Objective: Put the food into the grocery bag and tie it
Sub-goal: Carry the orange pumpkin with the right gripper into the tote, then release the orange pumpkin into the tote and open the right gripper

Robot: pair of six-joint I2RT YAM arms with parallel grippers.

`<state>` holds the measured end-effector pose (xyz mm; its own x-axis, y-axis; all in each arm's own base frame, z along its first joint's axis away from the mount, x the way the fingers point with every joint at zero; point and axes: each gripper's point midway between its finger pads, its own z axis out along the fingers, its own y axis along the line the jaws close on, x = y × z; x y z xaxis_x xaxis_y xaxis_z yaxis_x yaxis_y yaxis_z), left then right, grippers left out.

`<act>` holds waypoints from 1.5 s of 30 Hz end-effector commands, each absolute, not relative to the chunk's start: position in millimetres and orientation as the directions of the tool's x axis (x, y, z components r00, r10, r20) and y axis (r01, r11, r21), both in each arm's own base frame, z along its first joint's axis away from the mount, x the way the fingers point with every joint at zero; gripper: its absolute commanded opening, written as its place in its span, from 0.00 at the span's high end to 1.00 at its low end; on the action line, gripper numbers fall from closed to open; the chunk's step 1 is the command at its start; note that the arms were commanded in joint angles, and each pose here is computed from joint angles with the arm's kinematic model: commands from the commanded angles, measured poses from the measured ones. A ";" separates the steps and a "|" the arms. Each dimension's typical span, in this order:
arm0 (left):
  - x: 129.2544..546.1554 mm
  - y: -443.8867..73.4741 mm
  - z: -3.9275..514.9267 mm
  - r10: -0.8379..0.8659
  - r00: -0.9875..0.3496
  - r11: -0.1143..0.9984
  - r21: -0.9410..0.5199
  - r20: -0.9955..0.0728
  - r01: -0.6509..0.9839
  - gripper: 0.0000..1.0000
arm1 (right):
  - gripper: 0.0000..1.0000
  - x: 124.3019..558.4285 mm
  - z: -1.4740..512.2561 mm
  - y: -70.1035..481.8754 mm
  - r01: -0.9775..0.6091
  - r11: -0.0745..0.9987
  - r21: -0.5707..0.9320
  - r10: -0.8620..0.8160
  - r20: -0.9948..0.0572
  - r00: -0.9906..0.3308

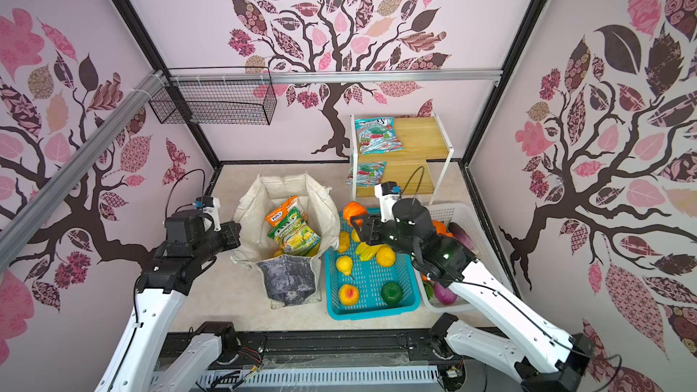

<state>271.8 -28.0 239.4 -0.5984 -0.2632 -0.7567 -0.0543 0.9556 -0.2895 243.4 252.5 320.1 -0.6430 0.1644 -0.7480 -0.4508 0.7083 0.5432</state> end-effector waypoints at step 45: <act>275.5 -34.1 236.1 -0.264 -0.599 0.950 -0.313 -0.756 -0.024 1.00 | 0.00 316.1 239.0 409.6 -0.497 0.823 0.273 -0.149 -0.742 -0.654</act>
